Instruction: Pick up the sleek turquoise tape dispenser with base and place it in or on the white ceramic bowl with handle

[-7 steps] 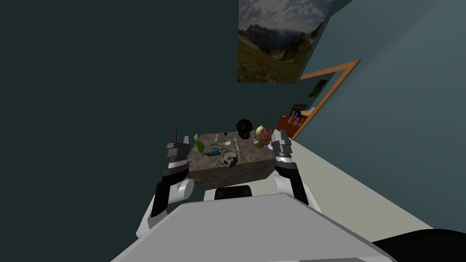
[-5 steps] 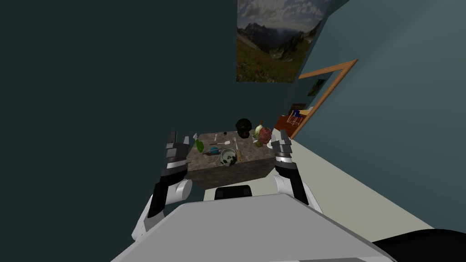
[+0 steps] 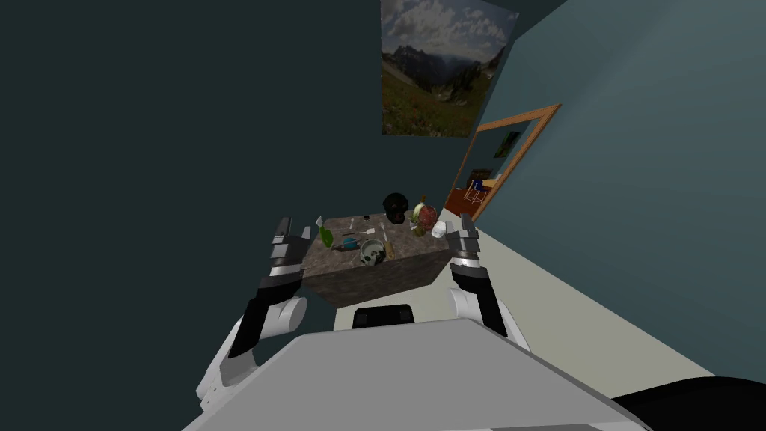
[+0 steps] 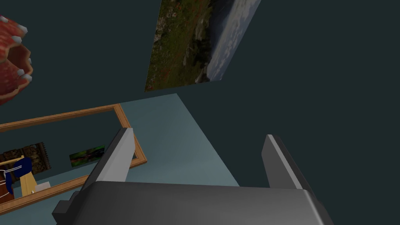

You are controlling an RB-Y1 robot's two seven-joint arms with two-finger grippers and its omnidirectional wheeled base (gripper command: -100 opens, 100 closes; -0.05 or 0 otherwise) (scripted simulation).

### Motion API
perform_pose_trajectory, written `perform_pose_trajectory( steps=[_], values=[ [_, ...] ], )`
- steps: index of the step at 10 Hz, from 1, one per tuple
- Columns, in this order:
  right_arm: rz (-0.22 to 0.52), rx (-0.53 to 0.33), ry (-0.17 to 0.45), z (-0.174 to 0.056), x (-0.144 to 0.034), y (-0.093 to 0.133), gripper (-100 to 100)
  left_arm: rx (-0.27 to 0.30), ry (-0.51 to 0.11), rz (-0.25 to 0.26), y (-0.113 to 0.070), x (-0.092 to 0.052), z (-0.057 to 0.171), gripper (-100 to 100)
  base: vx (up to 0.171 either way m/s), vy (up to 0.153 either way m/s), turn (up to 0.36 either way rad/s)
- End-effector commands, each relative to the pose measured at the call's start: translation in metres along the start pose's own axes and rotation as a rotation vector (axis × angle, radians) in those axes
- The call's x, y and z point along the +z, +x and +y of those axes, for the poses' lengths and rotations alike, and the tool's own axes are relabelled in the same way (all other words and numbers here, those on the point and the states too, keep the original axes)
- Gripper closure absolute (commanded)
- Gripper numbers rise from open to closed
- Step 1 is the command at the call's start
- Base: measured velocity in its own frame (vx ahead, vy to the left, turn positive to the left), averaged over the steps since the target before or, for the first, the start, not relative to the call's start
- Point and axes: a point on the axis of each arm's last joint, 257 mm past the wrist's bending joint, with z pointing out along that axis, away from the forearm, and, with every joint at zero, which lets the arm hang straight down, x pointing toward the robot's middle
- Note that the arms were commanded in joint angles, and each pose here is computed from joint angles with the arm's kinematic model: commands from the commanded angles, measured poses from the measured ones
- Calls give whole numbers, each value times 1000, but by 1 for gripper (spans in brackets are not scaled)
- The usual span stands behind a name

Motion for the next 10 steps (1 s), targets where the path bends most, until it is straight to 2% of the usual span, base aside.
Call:
perform_pose_trajectory(
  steps=[1, 5, 6, 7, 8, 9, 10],
  values=[
    [0, 0, 0, 0, 0, 0, 0, -21, -42, 17, -7, 1, 11, -100, -101, -12, -124],
    [0, 0, 0, 0, 0, 0, 0, -77, -171, 43, -27, 6, 45, -100, -84, -10, -120],
    [0, 0, 0, 0, 0, 0, 0, -81, -180, 43, -27, 6, 47, -100, -50, -16, -32],
    [0, 0, 0, 0, 0, 0, 0, -98, -223, 44, -34, 7, 58, -100, -42, -22, -83],
    [0, 0, 0, 0, 0, 0, 0, -98, -223, 44, -34, 7, 58, -100, -33, -17, -43],
    [0, 0, 0, 0, 0, 0, 0, -115, -264, 43, -40, 8, 68, -100, -34, -22, -77],
    [0, 0, 0, 0, 0, 0, 0, -115, -268, 42, -40, 8, 69, -100, -28, -13, -42]
  ],
)
